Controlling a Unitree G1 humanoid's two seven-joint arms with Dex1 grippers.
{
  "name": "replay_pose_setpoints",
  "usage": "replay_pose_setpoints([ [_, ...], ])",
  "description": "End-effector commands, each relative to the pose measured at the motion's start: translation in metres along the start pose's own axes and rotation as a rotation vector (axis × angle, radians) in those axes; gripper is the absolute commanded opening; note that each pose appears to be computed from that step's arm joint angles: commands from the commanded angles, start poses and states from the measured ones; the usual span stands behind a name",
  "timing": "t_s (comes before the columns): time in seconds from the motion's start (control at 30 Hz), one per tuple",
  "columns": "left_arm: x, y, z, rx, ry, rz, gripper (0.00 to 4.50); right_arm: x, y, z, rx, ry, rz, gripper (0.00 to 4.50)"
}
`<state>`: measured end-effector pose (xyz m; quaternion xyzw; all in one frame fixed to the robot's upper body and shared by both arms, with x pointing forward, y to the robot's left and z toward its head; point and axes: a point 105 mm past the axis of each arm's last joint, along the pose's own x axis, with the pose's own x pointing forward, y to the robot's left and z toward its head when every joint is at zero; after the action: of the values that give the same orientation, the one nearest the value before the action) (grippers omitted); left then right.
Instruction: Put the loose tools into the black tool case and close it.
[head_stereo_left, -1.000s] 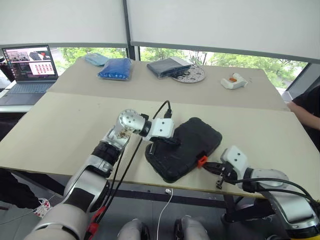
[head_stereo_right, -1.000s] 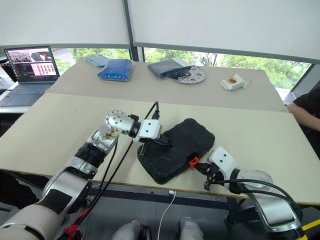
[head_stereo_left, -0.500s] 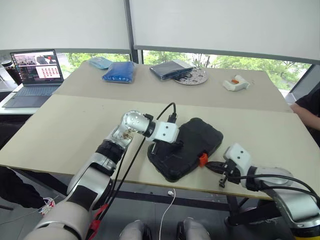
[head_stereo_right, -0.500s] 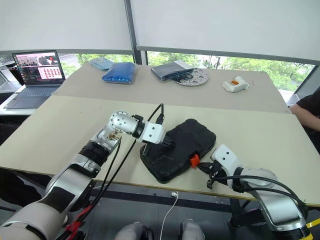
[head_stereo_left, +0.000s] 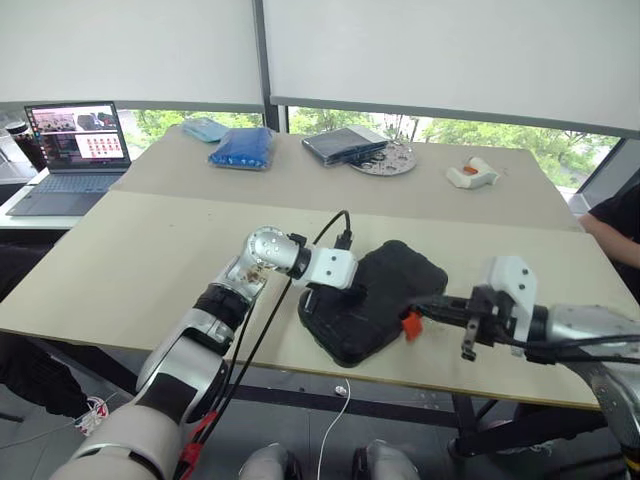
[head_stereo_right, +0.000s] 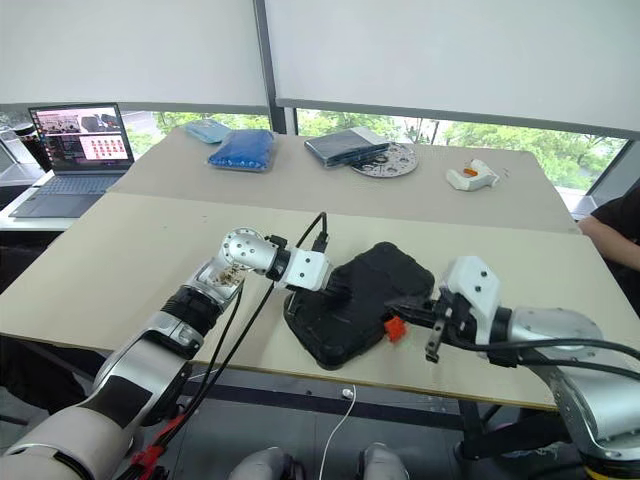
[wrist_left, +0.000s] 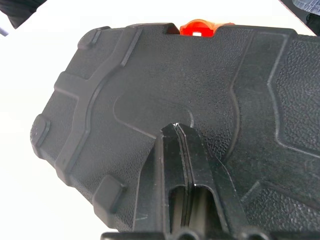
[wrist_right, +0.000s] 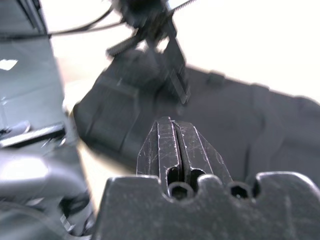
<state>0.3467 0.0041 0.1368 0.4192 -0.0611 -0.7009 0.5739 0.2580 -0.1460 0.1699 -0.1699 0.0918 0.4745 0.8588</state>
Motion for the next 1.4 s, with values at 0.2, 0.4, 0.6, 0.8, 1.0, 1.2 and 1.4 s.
replay_pose_setpoints([
  [0.2,0.006,-0.027,-0.031,-0.091,0.107,-0.087,0.02,-0.007,-0.014,-0.035,-0.026,0.199,-0.069,0.0],
  [0.4,0.005,-0.028,-0.032,-0.098,0.103,-0.082,0.02,-0.023,-0.008,-0.04,0.02,0.218,-0.083,0.0],
  [0.6,0.006,-0.026,-0.032,-0.098,0.098,-0.077,0.02,-0.025,-0.006,-0.039,0.046,0.205,-0.091,0.0],
  [0.8,0.009,-0.023,-0.027,-0.091,0.085,-0.069,0.02,-0.018,-0.008,-0.041,0.059,0.181,-0.123,0.0],
  [1.0,0.009,-0.022,-0.027,-0.086,0.086,-0.073,0.02,-0.008,-0.002,-0.047,0.074,0.187,-0.112,0.0],
  [1.2,0.009,-0.023,-0.027,-0.083,0.086,-0.076,0.02,-0.02,-0.006,-0.061,0.071,0.249,-0.167,0.0],
  [1.4,0.013,-0.024,-0.025,-0.076,0.077,-0.083,0.02,-0.029,-0.003,-0.061,0.124,0.227,-0.193,0.0],
])
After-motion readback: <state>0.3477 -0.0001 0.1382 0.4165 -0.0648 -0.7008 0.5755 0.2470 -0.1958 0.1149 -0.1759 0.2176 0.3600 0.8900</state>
